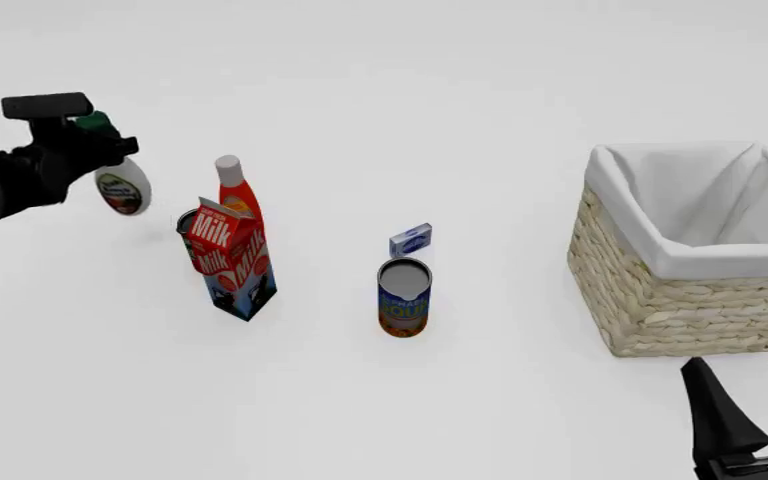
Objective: Pick the salad dressing and place it in the basket.
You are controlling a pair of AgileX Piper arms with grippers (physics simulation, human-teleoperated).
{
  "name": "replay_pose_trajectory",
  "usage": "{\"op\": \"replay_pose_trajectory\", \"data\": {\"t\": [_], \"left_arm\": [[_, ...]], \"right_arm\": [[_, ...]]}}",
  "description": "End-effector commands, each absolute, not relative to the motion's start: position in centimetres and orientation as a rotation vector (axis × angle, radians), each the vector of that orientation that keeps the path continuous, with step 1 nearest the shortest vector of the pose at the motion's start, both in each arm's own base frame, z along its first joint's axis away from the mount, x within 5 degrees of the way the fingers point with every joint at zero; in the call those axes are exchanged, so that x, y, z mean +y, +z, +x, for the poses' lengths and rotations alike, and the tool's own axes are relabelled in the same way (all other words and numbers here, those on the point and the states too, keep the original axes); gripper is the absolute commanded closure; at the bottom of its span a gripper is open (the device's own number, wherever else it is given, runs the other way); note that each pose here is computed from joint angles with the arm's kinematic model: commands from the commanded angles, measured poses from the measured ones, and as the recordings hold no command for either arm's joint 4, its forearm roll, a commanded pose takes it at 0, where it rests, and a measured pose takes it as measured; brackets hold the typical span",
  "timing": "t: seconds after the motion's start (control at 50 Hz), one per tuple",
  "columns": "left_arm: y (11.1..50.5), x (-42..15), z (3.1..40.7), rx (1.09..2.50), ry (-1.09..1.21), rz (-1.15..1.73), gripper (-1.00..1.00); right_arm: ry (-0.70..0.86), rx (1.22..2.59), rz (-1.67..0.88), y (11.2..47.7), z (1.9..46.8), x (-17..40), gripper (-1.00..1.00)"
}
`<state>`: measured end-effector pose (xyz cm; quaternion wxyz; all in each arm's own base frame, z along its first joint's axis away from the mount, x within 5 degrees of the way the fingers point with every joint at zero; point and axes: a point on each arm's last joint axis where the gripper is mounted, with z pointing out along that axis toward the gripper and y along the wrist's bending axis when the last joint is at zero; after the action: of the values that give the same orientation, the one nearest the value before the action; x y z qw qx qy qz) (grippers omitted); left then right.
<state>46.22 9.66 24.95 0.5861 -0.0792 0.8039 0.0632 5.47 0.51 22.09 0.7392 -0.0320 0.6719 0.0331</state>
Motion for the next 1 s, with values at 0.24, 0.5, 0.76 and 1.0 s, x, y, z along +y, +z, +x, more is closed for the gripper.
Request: {"op": "replay_pose_trajectory", "data": {"t": [0.24,0.5,0.76,1.0], "left_arm": [[35.6,5.7,41.6,1.676,0.186,-0.024,1.0],[40.6,2.0,37.9,1.577,0.153,0.073,1.0],[44.8,-4.3,32.5,1.475,0.025,0.22,1.0],[45.7,-9.1,28.4,1.437,-0.083,0.381,1.0]], "right_arm": [[0.081,1.478,-0.062,21.5,5.6,0.5,-1.0],[0.085,1.479,-0.058,21.4,5.6,0.5,-1.0],[0.088,1.477,-0.055,21.5,5.6,0.5,-1.0],[0.086,1.472,-0.052,21.7,5.5,0.5,-1.0]]}}
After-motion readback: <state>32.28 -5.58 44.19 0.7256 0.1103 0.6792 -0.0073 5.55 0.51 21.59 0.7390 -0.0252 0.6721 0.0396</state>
